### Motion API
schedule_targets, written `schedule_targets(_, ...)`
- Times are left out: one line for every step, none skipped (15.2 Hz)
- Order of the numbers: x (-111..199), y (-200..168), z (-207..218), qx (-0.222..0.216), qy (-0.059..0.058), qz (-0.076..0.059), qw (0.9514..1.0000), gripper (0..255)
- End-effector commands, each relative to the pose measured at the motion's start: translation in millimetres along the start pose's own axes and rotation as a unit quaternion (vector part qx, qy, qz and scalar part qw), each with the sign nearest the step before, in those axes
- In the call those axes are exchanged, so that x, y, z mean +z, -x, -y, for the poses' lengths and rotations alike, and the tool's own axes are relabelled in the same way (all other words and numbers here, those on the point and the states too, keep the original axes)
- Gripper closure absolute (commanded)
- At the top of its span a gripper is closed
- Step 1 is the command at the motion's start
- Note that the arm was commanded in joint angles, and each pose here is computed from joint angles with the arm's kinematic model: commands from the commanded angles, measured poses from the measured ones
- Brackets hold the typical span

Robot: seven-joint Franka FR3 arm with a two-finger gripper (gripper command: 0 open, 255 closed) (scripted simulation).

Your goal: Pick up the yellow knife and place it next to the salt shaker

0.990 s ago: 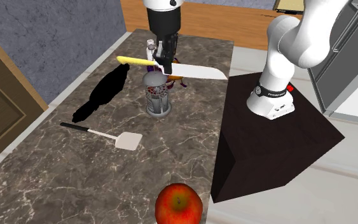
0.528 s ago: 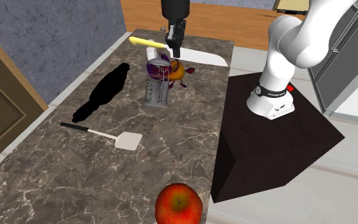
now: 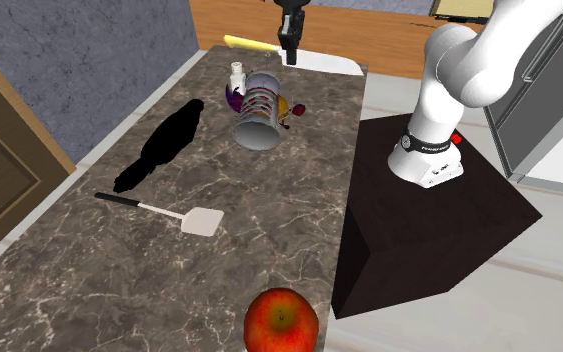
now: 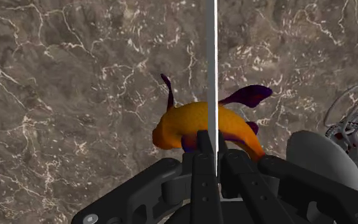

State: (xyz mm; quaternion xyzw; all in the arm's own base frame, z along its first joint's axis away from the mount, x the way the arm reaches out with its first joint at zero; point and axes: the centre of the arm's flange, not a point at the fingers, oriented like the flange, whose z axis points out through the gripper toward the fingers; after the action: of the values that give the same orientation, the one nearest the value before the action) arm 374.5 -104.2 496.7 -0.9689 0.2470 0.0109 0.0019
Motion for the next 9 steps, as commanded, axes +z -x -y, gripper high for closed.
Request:
schedule_targets(1.4,3.3,-23.4,-0.001,0.0,0.0,1.0,255)
schedule_targets(1.4,3.4,-36.6,-0.001,0.0,0.0,1.0,255)
schedule_targets(1.4,3.6,-49.8,-0.001,0.0,0.0,1.0,255)
schedule_targets(1.5,3.8,-63.0,-0.001,0.0,0.0,1.0,255)
schedule_targets(1.5,3.9,-76.2,-0.001,0.0,0.0,1.0,255)
schedule_targets(1.5,4.1,-89.4,-0.001,0.0,0.0,1.0,255)
schedule_targets(1.5,4.3,-102.6,-0.001,0.0,0.0,1.0,255)
schedule_targets(1.6,4.4,-115.8,-0.001,0.0,0.0,1.0,255)
schedule_targets(1.6,4.6,-129.0,-0.001,0.0,0.0,1.0,255)
